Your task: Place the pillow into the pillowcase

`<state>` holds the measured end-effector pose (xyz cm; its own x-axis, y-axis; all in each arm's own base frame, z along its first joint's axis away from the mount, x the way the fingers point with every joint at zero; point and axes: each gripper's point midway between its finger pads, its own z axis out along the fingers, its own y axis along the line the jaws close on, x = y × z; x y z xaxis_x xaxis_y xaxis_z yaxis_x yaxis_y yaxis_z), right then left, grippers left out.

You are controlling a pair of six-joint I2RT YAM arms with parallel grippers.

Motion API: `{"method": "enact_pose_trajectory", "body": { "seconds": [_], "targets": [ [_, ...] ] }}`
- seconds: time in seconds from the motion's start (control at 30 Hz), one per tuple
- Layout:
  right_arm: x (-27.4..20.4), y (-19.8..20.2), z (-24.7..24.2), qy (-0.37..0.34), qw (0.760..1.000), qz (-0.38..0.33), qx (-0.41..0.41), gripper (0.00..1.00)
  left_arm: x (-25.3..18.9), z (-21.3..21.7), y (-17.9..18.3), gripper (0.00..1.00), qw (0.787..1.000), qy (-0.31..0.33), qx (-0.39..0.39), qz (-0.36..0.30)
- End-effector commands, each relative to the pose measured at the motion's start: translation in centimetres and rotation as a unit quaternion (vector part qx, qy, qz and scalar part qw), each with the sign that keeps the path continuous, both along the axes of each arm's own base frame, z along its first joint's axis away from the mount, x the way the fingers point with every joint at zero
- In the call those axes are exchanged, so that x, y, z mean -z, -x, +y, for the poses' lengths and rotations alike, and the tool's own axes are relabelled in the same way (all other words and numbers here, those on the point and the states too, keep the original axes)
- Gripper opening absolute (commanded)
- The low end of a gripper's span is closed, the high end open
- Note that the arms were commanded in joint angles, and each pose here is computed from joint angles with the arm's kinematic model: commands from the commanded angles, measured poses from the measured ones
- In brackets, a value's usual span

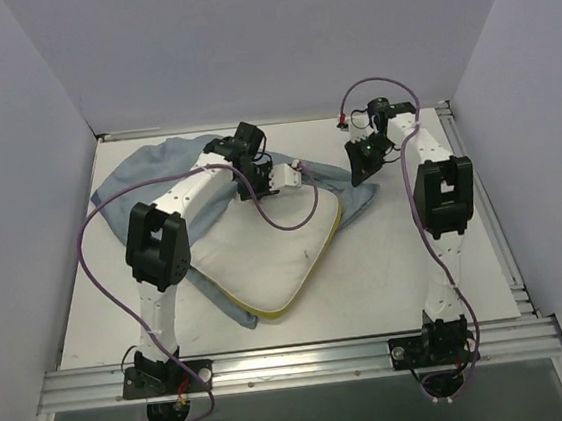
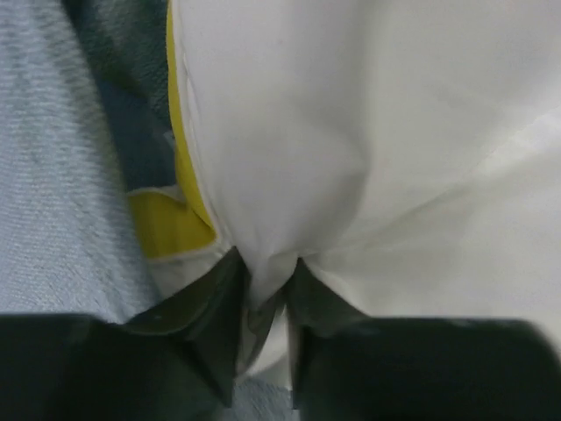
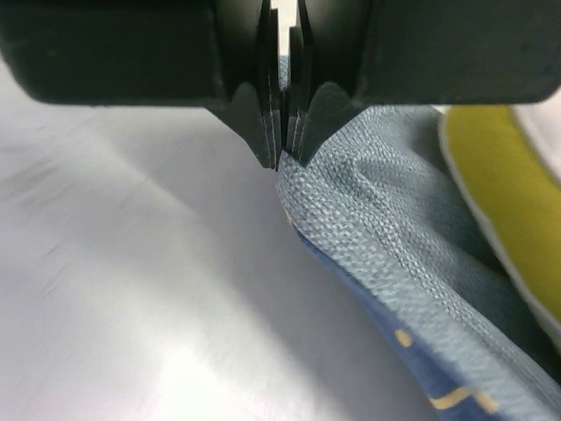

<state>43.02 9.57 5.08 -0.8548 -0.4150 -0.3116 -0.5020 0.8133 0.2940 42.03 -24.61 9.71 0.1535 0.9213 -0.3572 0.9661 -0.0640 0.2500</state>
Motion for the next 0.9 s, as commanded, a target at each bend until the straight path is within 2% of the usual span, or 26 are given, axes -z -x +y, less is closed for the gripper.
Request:
{"method": "enact_pose_trajectory", "body": {
  "seconds": [0.0,0.07,0.1,0.2,0.23,0.27,0.3,0.37,0.43,0.47,0.5,0.53,0.6,0.63,0.67,0.7,0.73,0.83,0.87],
  "targets": [
    [-1.2,-2.1,-2.2,0.046,0.999,-0.008,0.028,0.00,-2.1,0.2,-0.9,0.35,0.999,-0.002,-0.041,-0.023],
    [-3.6,-5.3,-1.8,0.040,0.996,-0.054,0.053,0.00,-3.5,-1.5,0.7,0.59,0.999,0.029,-0.034,-0.008],
    [-3.3,-6.7,-1.9,0.041,0.995,-0.063,0.065,0.00,-4.1,-2.3,1.9,0.66,0.998,0.052,-0.022,0.011],
    [-5.8,-11.5,-3.0,0.035,0.981,-0.136,0.132,0.00,-6.3,-3.1,5.1,0.78,0.996,0.077,-0.004,0.035],
    [-6.4,-12.5,-3.2,0.028,0.977,-0.153,0.147,0.04,-7.3,-3.0,6.1,0.80,0.996,0.080,0.004,0.035],
    [-7.0,-13.7,-3.5,0.023,0.970,-0.176,0.163,0.17,-7.6,-3.2,7.2,0.81,0.996,0.077,0.015,0.043],
    [-8.1,-13.8,-3.7,0.016,0.966,-0.183,0.181,0.51,-7.2,-2.5,8.7,0.81,0.996,0.062,0.017,0.065],
    [-8.8,-13.0,-4.0,0.014,0.965,-0.179,0.190,0.81,-7.6,-1.8,10.8,0.82,0.995,0.053,0.023,0.083],
    [-9.5,-9.5,-4.0,-0.002,0.970,-0.151,0.188,0.84,-7.1,-0.7,12.8,0.83,0.994,0.042,0.031,0.099],
    [-12.5,-7.7,-4.0,-0.018,0.968,-0.166,0.188,0.84,-6.7,-0.4,13.6,0.83,0.993,0.036,0.037,0.104],
    [-9.8,-4.4,-3.7,-0.026,0.976,-0.110,0.188,0.84,-5.0,0.3,15.3,0.84,0.991,0.016,0.045,0.125],
    [-10.3,-2.4,-2.2,-0.070,0.977,-0.086,0.183,0.84,-4.8,0.6,16.1,0.84,0.991,0.010,0.052,0.120],
    [-11.9,2.2,-0.5,-0.118,0.976,-0.061,0.172,0.82,-3.4,0.2,17.3,0.86,0.991,0.000,0.069,0.113],
    [-9.4,5.8,0.2,-0.128,0.977,-0.004,0.173,0.81,-2.0,0.7,18.3,0.87,0.990,-0.011,0.071,0.118],
    [-10.7,8.0,1.5,-0.170,0.972,0.009,0.160,0.78,-1.2,0.2,17.5,0.92,0.993,-0.011,0.073,0.089],
    [-10.1,9.6,2.0,-0.183,0.970,0.031,0.157,0.77,-0.6,-0.6,18.0,0.92,0.993,-0.013,0.085,0.080],
    [-8.4,12.6,2.8,-0.204,0.960,0.090,0.167,0.76,0.8,-0.5,18.4,0.93,0.993,-0.023,0.084,0.081],
    [-6.1,16.8,3.4,-0.216,0.948,0.160,0.172,0.71,3.1,-3.0,18.3,0.93,0.994,-0.034,0.090,0.060],
    [-5.7,16.9,2.2,-0.219,0.942,0.166,0.192,0.70,3.6,-4.0,17.7,0.91,0.995,-0.034,0.088,0.044]
  ]
}}
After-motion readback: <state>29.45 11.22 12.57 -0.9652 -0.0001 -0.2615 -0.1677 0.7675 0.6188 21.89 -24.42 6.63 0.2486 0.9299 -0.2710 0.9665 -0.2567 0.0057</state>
